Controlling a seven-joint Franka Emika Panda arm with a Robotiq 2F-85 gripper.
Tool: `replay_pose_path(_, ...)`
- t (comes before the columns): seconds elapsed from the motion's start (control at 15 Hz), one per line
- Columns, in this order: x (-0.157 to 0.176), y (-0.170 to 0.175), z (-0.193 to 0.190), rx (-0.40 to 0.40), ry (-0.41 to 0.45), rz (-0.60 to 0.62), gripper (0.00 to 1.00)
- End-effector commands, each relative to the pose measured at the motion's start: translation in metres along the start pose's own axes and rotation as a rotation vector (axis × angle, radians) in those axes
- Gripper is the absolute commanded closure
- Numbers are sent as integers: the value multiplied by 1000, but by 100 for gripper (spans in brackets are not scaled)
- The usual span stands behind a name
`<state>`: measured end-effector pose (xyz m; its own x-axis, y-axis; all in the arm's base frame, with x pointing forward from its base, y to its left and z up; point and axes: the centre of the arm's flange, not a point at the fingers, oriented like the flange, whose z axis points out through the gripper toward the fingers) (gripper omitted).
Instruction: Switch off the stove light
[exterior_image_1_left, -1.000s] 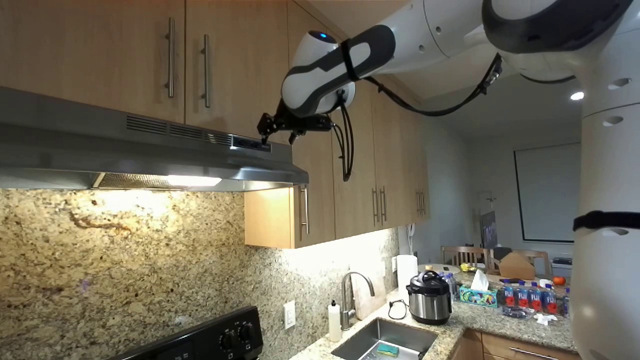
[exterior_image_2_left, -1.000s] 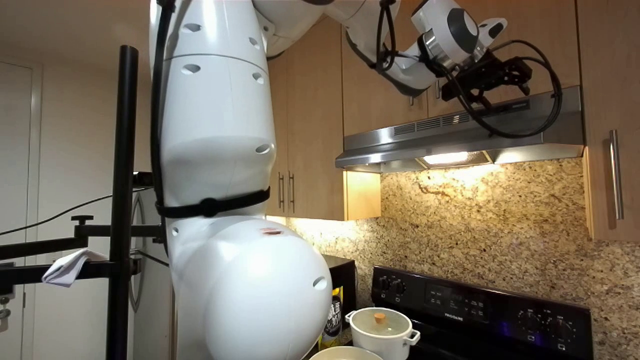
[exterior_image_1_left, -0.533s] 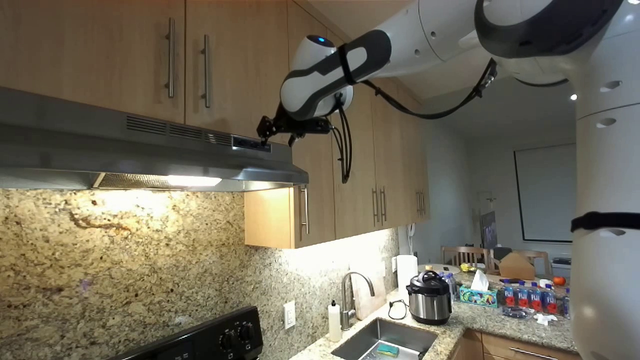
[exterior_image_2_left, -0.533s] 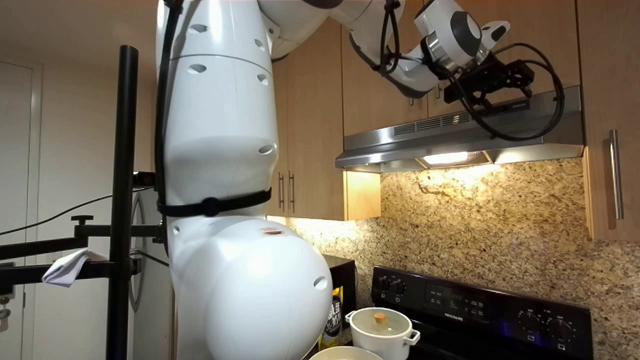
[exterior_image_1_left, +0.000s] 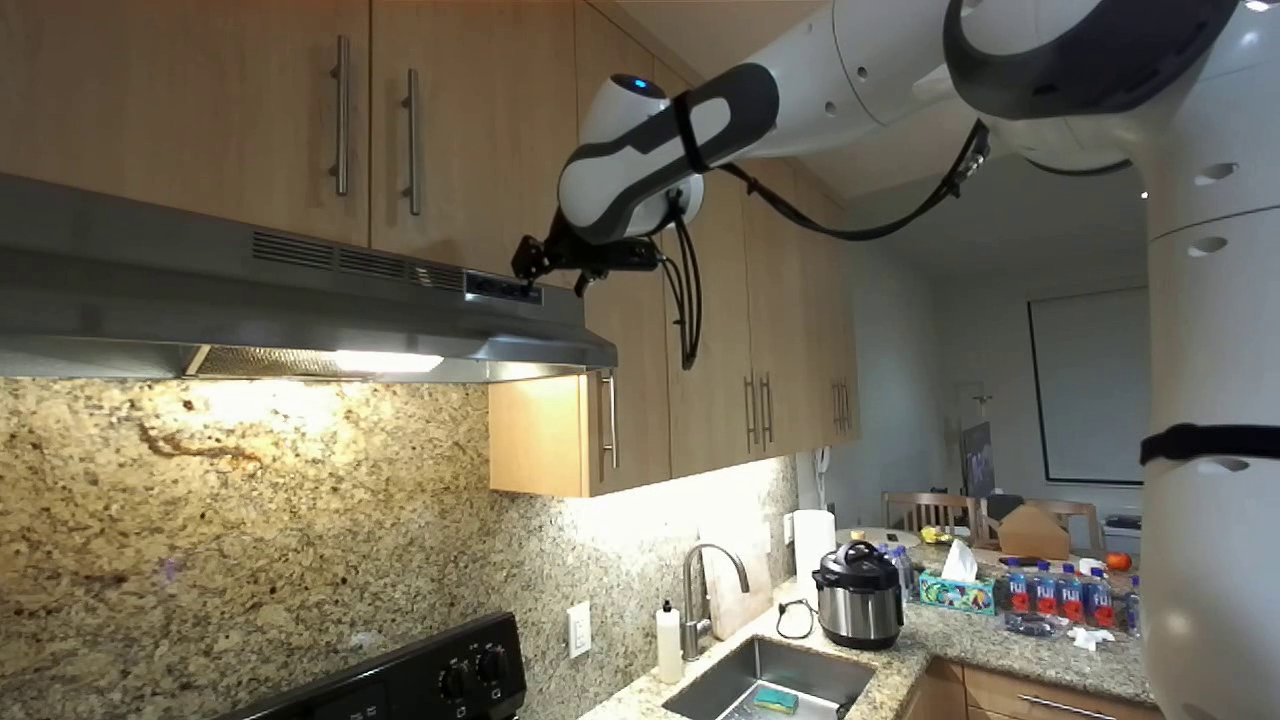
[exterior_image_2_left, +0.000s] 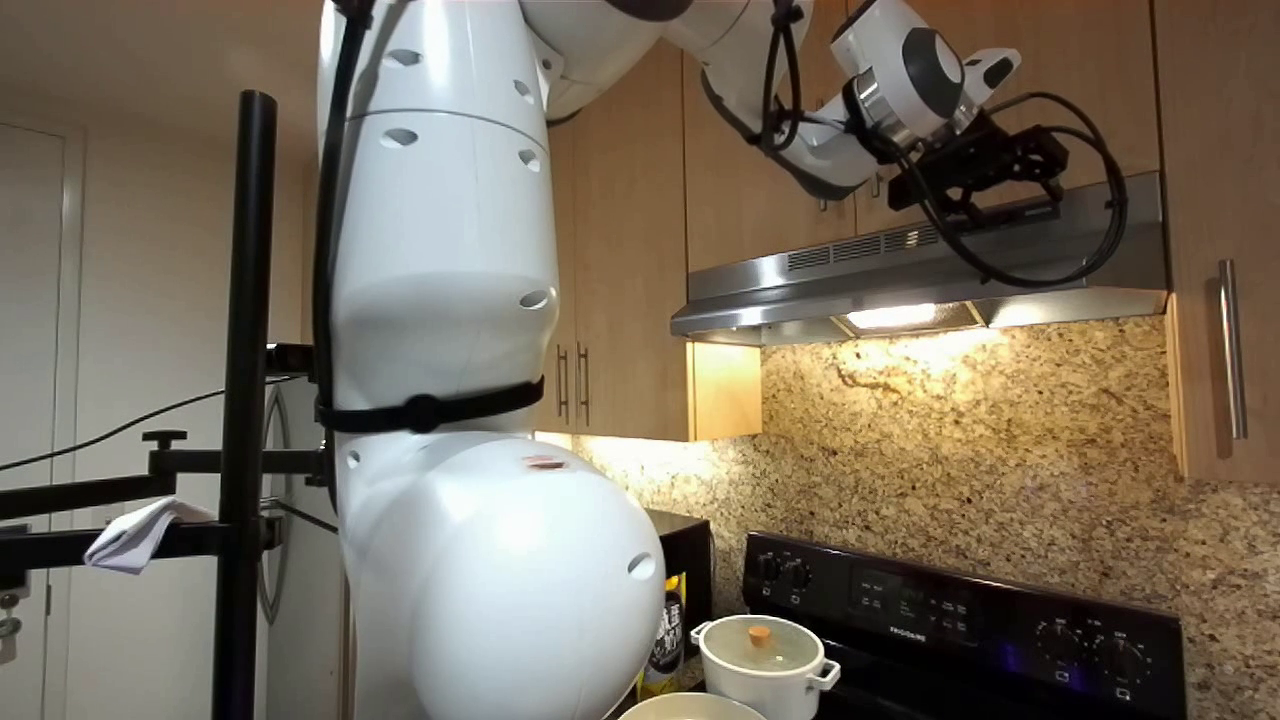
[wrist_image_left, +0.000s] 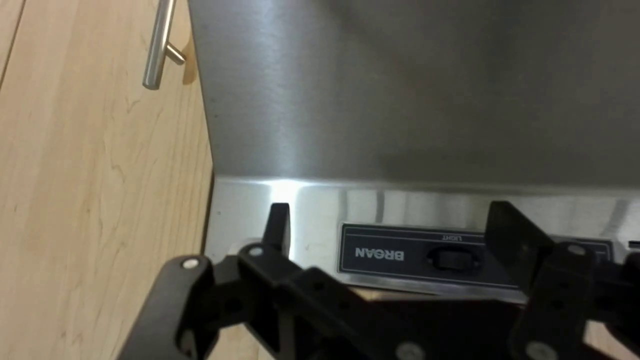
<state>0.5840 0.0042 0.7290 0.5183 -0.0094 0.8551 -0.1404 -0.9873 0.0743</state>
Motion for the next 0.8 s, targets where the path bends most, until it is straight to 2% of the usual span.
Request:
replay_pose_path(0.0,0,-1,0,2,0,2,0)
replay_pose_path(0.73,1,0,2,-24,28,1,0)
